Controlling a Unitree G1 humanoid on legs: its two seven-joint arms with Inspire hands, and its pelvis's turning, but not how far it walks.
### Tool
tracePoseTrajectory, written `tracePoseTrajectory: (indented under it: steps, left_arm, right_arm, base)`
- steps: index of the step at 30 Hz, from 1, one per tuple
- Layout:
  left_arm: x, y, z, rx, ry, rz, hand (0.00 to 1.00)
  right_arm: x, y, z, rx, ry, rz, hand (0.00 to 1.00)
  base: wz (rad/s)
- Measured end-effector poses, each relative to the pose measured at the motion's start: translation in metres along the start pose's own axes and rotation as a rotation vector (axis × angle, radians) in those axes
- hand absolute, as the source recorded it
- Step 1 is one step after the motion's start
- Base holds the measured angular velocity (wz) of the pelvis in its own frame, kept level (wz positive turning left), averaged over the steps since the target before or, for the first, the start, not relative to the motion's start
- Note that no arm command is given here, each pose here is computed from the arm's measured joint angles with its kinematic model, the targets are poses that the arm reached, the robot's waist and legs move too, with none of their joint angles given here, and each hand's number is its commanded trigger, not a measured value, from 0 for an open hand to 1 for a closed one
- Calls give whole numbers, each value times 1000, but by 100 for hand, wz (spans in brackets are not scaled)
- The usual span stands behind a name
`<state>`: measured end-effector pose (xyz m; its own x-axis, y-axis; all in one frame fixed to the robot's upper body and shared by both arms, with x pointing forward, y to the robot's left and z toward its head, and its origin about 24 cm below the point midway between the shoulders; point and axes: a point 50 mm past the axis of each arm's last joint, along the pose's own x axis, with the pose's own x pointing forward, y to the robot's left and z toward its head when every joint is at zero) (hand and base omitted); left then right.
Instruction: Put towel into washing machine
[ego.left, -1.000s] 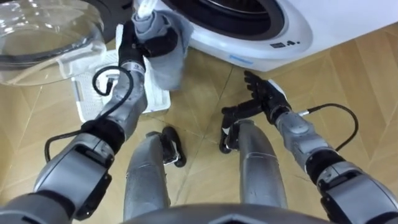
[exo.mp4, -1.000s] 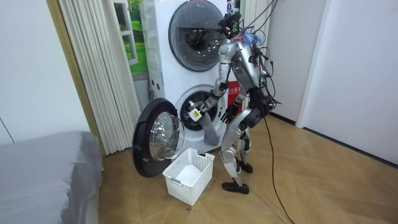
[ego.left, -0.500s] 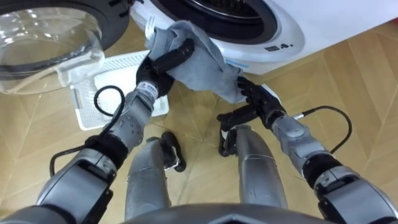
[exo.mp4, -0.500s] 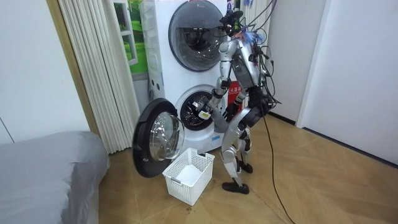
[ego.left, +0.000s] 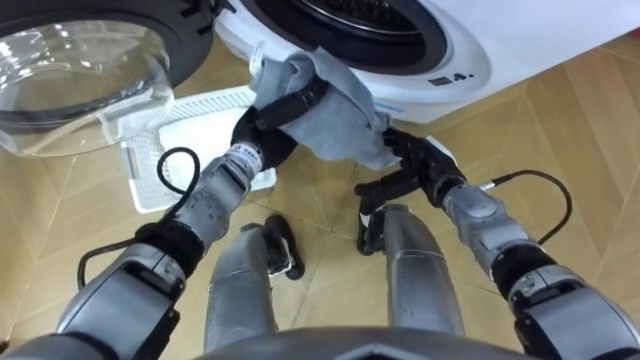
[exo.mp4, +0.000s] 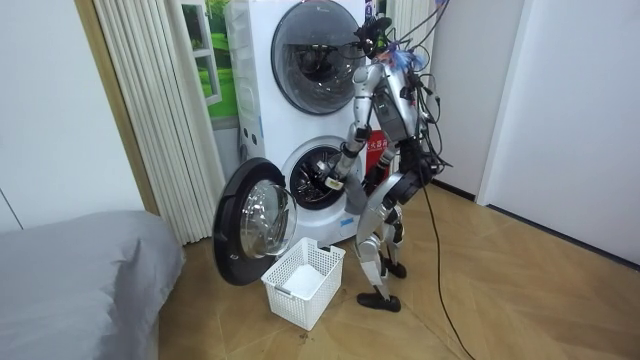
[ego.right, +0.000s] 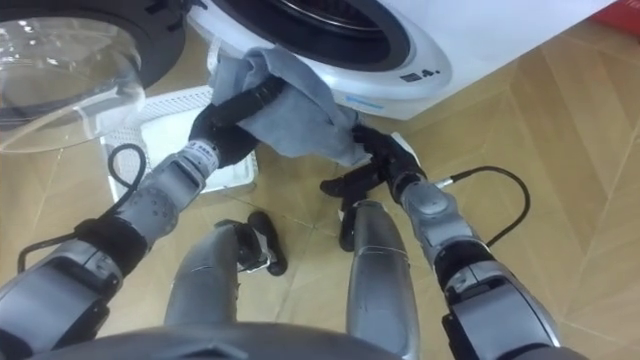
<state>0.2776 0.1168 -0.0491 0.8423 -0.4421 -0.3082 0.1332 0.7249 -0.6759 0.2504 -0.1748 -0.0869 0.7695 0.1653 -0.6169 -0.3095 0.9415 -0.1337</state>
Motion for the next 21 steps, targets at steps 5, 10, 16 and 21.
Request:
tracePoseTrajectory:
  steps: [5, 10, 16, 21]
  left_arm:
    - [-3, 2, -1, 57, 33, -29, 100]
    - [-3, 1, 3, 117, 37, -49, 100]
    - [-3, -7, 14, 174, 17, -102, 100]
    - [-2, -15, 19, 173, -6, -137, 100]
  right_arm:
    - [-2, -6, -5, -16, 28, -14, 0]
    - [-4, -9, -7, -20, 32, -19, 0]
    - [-4, -13, -3, -29, 15, -26, 0]
    - [-5, -19, 4, -51, -23, -30, 0]
  base:
    - [-1]
    - [-5]
    - [-4]
    - [0]
